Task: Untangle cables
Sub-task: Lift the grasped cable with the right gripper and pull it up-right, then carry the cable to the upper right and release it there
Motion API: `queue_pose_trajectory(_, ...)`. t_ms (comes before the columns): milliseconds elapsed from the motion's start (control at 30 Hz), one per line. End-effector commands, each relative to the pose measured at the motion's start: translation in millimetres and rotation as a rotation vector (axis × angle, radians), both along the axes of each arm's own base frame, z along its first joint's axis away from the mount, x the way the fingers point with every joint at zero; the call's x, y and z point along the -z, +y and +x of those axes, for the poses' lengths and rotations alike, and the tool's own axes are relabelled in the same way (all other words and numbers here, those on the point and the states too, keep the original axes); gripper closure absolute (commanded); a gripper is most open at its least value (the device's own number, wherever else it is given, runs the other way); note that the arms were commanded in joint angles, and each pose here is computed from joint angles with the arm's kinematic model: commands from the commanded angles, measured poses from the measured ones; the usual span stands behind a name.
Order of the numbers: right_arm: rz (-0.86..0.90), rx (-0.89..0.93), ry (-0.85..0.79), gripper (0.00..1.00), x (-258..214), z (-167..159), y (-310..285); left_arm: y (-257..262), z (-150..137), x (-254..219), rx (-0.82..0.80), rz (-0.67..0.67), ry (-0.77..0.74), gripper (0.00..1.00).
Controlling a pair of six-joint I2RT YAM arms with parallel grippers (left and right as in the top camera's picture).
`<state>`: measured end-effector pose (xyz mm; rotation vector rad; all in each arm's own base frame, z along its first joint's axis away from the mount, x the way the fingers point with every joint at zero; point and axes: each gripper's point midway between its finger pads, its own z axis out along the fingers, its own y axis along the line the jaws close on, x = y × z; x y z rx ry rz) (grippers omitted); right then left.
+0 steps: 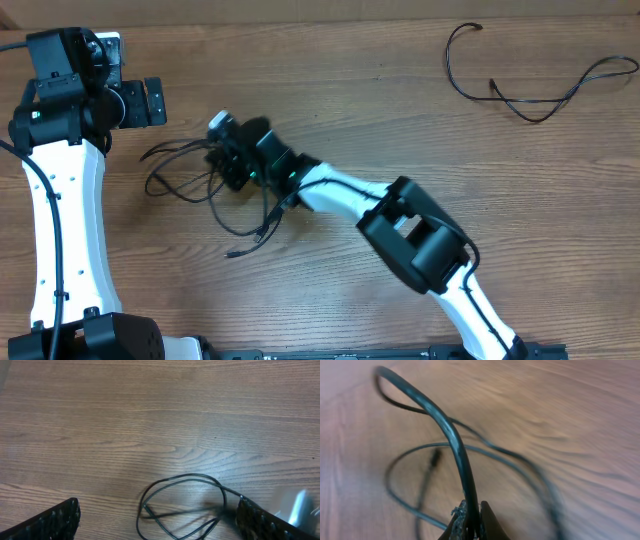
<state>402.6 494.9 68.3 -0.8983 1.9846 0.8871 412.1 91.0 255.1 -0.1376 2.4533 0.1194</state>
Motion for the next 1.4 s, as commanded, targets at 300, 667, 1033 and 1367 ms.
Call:
queue_pose_trajectory(300, 0.281, 0.028, 0.203, 0.96, -145.7, 53.6, -109.3, -0.3, 0.0, -4.9, -0.010, -0.004, -0.012, 0.00)
queue_pose_trajectory(667, 0.249, 0.159, 0.043, 0.96, -240.5, 54.7, -193.3, -0.3, 0.0, -4.9, -0.010, -0.003, -0.012, 0.01)
queue_pose_trajectory(1033, 0.163, 0.342, -0.200, 0.96, -333.8, 11.6, -253.9, -0.3, 0.0, -4.9, -0.010, -0.003, -0.012, 0.00)
queue_pose_trajectory(1367, 0.272, 0.282, -0.342, 0.96, -408.7, -46.0, -267.7, -0.2, 0.0, -4.9, -0.011, -0.003, -0.012, 0.00)
